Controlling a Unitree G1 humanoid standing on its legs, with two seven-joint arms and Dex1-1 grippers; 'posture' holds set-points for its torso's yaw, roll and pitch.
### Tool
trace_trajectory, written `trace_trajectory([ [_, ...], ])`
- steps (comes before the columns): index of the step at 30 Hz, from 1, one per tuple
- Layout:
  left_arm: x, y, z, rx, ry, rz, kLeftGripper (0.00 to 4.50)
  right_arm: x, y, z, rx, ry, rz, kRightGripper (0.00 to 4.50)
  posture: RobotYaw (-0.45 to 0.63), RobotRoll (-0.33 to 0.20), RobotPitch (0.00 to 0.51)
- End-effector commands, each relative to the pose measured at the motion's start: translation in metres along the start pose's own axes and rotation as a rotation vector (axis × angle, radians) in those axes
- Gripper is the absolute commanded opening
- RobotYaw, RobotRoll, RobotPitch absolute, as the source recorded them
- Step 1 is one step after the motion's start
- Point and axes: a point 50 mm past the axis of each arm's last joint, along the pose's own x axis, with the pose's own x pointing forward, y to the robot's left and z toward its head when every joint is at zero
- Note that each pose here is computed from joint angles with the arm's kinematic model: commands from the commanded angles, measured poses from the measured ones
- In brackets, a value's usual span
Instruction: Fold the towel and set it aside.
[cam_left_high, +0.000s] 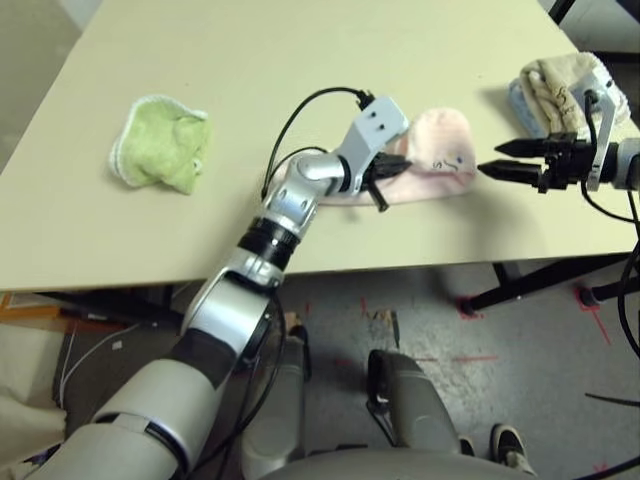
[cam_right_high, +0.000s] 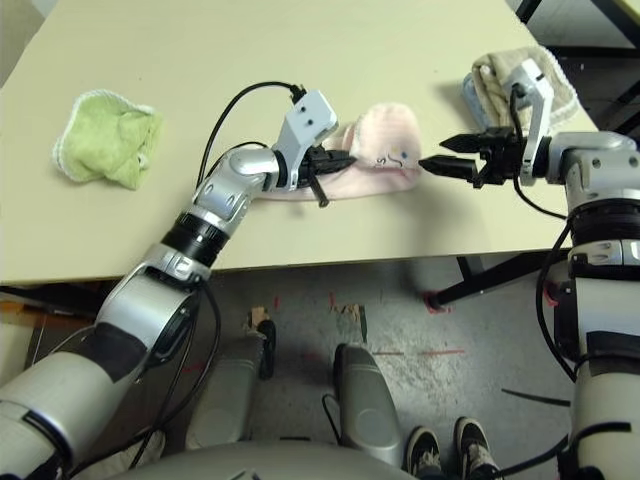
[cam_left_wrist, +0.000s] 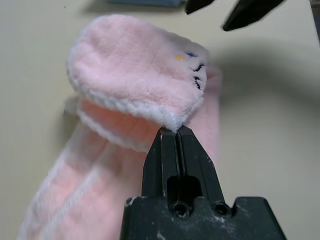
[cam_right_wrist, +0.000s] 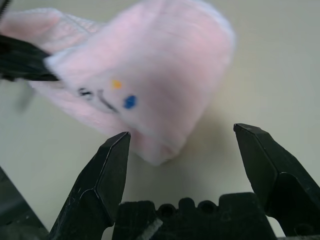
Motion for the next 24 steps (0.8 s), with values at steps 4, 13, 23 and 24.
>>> trace_trajectory([
  [4,-0.013,-0.020,0.005,-0.018,0.044,-0.050,0.02,0.003,-0.003,-0.001,-0.005,-0.003,-0.016,4.50,0.07,0.000,0.213],
  [13,-0.020,-0.020,-0.024,-0.030,0.219,0.036,0.02,0.009,-0.003,0.002,-0.017,-0.008,-0.014,4.50,0.07,0.000,0.207],
  [23,-0.015,-0.033,-0.038,-0.100,0.274,0.016,1.38,0.008,-0.003,0.003,-0.031,-0.011,-0.022,4.50,0.07,0.000,0.201],
  [24,-0.014,-0.034,-0.036,-0.108,0.260,0.008,1.76,0.008,-0.003,0.003,-0.031,-0.012,-0.022,4.50,0.07,0.000,0.201],
])
